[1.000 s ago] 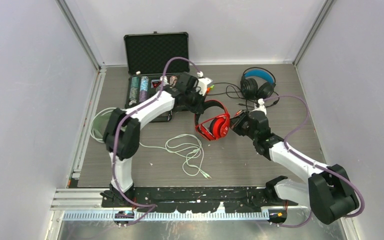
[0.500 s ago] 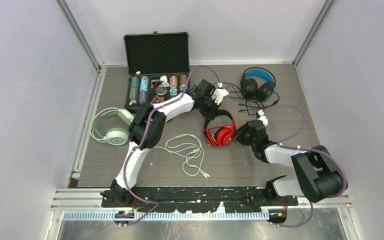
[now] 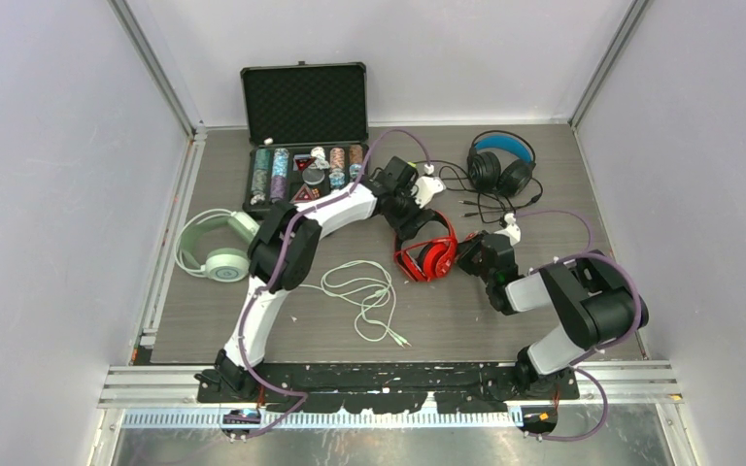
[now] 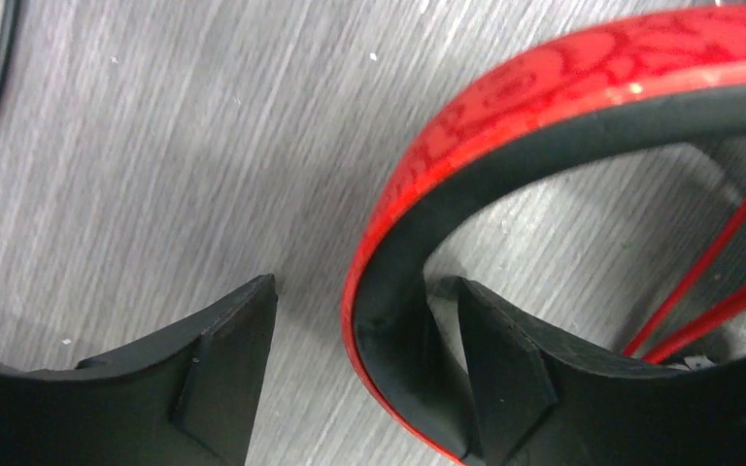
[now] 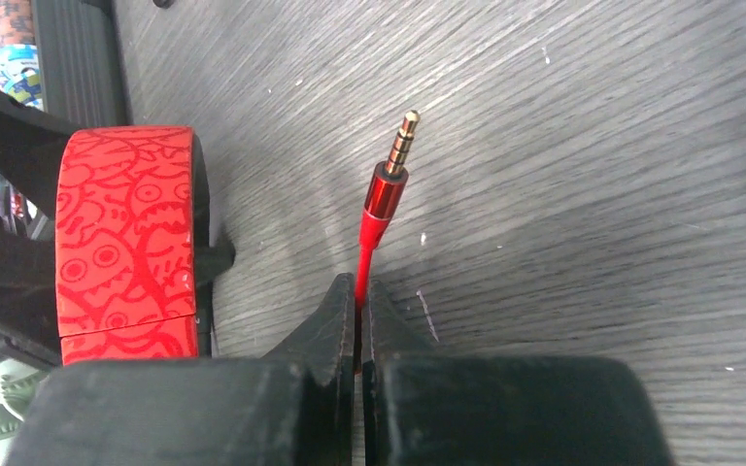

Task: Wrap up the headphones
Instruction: Place the headphones at the center of the board.

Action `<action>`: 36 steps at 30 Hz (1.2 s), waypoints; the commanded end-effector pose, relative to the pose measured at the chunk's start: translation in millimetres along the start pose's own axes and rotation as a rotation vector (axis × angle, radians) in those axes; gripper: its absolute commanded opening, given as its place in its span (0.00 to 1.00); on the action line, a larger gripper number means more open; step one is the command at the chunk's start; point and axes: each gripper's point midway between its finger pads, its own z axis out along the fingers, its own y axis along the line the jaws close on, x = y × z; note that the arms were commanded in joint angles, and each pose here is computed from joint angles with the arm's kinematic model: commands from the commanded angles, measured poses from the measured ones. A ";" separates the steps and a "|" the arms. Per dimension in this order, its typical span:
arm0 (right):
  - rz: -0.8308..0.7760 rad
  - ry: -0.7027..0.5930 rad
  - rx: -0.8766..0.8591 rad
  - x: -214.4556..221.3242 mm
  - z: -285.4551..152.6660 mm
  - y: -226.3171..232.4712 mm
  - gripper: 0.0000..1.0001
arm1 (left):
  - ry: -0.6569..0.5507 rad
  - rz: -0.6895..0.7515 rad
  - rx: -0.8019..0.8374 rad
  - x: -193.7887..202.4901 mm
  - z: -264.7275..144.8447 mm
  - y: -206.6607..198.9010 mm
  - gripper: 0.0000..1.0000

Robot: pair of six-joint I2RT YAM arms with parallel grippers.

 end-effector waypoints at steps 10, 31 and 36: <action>0.013 -0.055 -0.018 -6.0 6.8 -2.2 0.01 | -0.198 -0.153 -0.031 -65.4 -72.2 -2.5 0.80; 0.017 -0.050 -0.035 -2.8 8.2 -1.8 0.05 | -0.159 -0.241 0.206 -80.9 -59.6 -86.0 0.59; 0.026 -0.050 -0.040 -2.5 9.1 -1.0 0.05 | -0.155 -0.299 0.204 -88.1 -47.5 -93.4 0.57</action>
